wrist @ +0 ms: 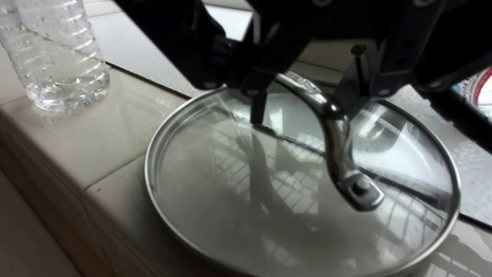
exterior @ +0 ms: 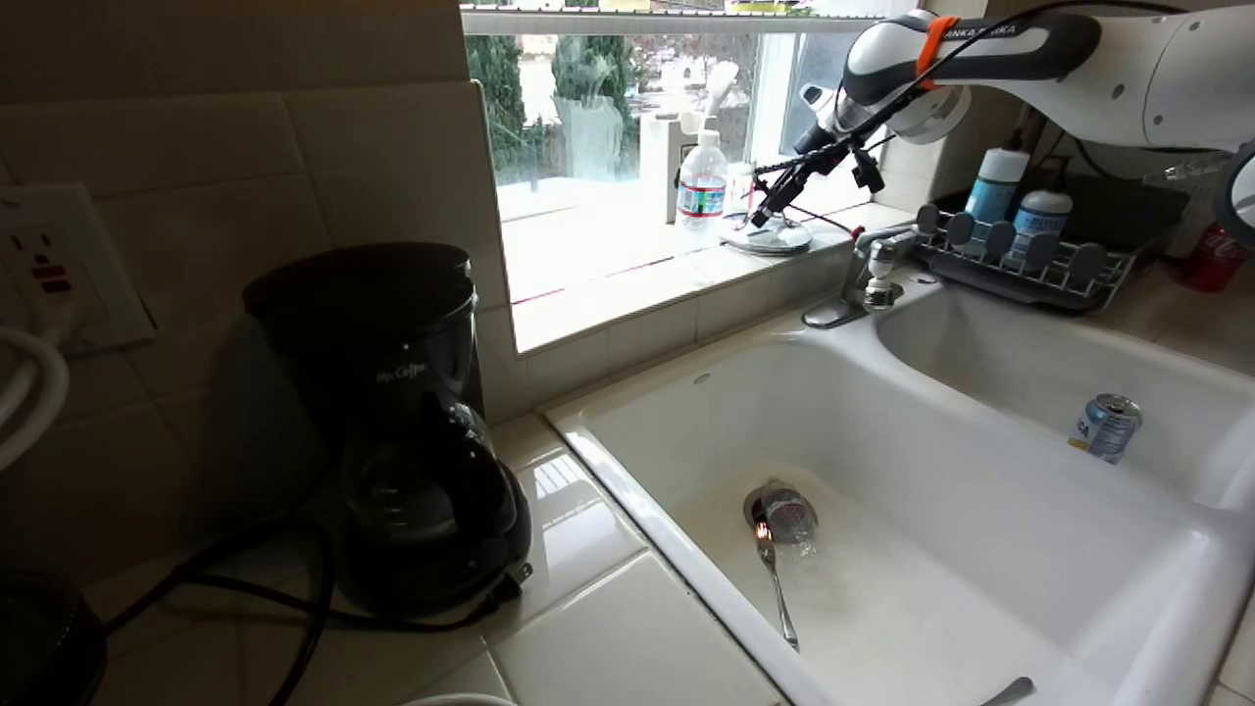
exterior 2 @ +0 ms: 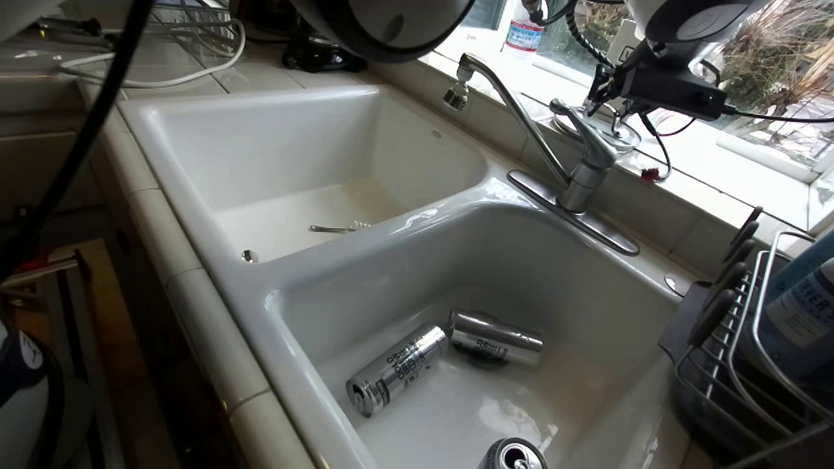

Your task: Put the lid on the counter on the left

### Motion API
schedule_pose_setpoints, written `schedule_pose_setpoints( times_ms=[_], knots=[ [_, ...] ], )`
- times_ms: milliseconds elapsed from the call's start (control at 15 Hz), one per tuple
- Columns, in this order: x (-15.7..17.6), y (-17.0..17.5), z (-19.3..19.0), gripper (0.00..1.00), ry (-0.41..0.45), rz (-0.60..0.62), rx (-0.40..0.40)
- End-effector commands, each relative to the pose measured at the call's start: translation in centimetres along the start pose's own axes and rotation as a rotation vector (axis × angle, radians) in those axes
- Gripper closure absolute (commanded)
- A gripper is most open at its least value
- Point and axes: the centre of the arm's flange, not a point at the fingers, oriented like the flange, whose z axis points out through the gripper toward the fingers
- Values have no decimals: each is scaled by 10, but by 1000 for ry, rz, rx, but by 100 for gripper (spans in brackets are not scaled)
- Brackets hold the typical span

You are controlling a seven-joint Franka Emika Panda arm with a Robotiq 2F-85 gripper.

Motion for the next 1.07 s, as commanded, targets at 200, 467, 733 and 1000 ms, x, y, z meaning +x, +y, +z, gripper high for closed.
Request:
schedule_pose_setpoints(
  times_ms=[200,467,733,1000],
  knots=[
    [16,7,-15,99,8,-48,16],
    [15,3,-17,95,9,-41,12],
    [16,-8,-30,95,16,0,20],
    [12,-14,-61,95,21,69,7]
  ],
)
